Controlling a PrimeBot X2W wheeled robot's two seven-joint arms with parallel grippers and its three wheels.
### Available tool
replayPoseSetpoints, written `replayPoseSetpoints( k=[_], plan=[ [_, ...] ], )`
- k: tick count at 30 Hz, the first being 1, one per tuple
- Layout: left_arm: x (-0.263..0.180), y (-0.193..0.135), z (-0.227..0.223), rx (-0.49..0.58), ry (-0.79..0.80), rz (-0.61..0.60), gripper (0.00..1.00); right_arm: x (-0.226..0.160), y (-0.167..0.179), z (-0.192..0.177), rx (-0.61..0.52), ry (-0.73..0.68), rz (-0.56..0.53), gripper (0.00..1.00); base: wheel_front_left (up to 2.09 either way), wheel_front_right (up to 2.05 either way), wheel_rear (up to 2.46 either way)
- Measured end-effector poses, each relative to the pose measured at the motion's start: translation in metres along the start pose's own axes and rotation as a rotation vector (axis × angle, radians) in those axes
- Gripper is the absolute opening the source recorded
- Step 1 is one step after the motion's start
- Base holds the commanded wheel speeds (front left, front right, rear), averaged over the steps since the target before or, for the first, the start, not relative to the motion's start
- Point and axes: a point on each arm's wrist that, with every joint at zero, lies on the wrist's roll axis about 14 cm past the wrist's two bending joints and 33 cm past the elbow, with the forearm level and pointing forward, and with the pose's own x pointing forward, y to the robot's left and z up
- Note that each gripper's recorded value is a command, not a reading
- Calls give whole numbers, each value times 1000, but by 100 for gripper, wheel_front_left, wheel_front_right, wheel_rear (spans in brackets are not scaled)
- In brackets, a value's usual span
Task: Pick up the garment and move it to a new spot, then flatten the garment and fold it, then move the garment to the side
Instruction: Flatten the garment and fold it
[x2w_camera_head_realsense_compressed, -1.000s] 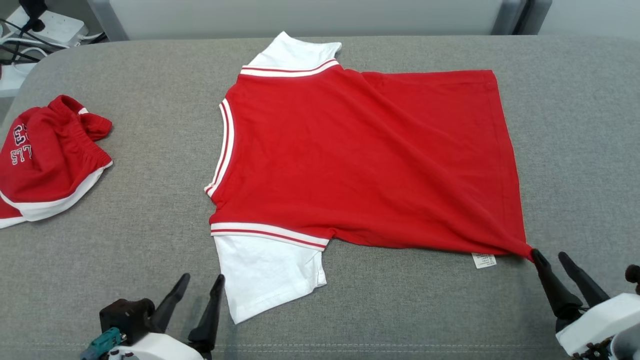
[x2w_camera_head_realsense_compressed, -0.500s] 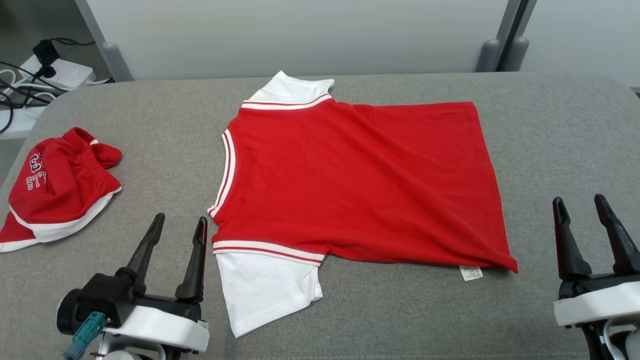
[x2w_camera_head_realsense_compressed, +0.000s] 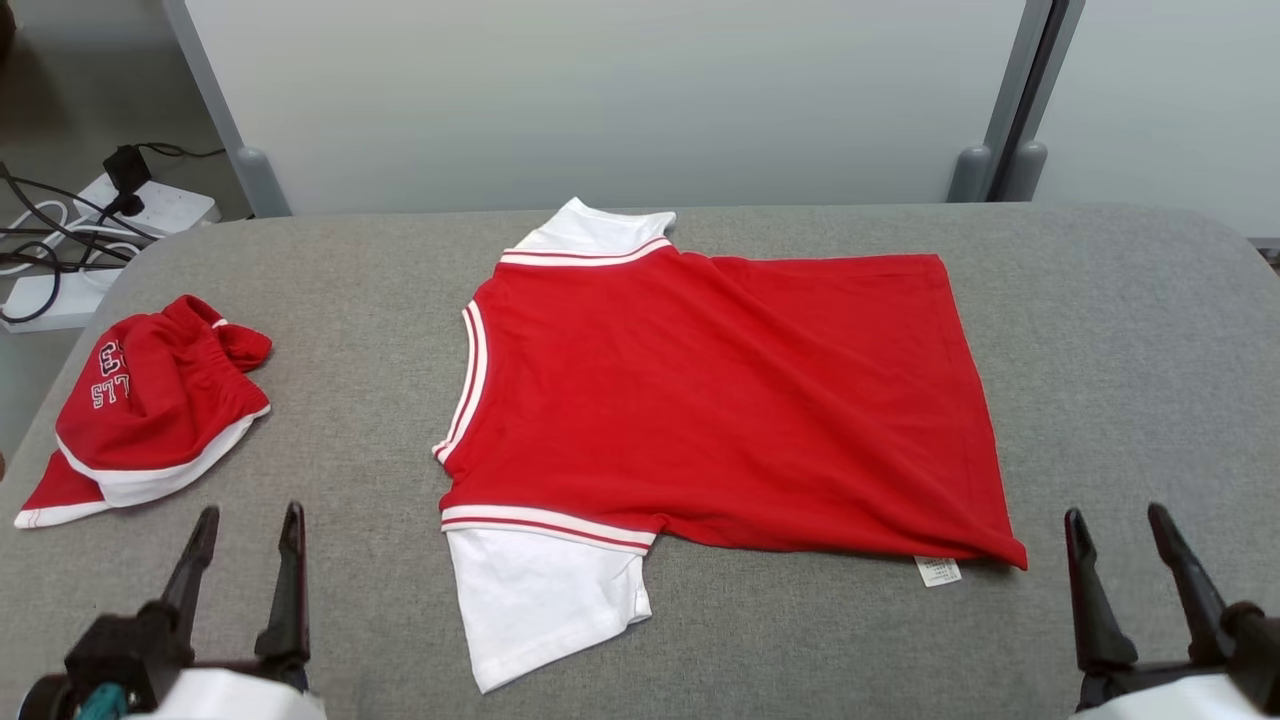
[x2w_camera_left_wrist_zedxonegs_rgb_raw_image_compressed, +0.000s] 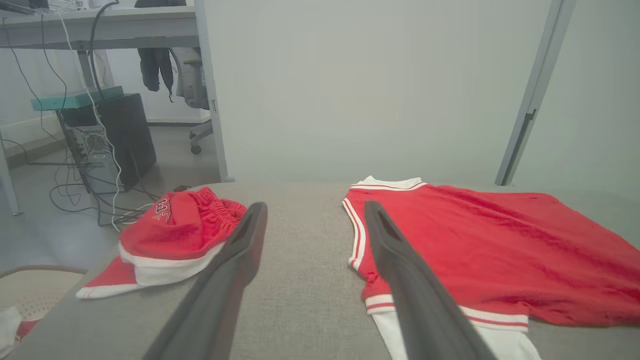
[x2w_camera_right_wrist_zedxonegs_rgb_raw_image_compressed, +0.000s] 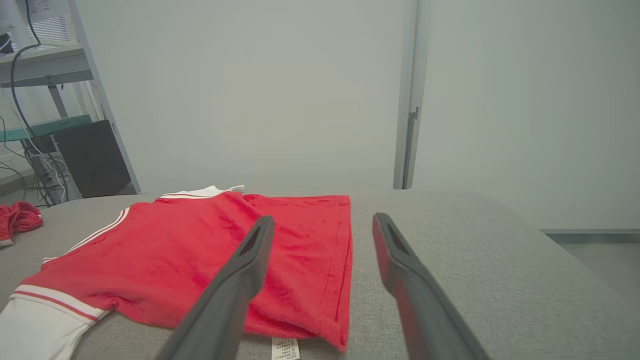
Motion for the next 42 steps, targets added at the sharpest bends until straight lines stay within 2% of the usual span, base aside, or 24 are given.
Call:
replayPoseSetpoints(
  k=[12,18,26,42],
  plan=[
    [-38,1,-19,22,57,-11,100,-29,3,-11,4,43,-21,100,0,0,0],
    [-39,-5,-14,-26,33,-22,100,-34,4,-7,12,33,-27,100,0,0,0],
    [-40,6,-18,-60,35,42,100,-33,8,-6,13,33,-25,100,0,0,0],
    [-36,7,-18,-47,29,39,100,-33,9,-9,-9,49,-20,100,0,0,0]
  ],
)
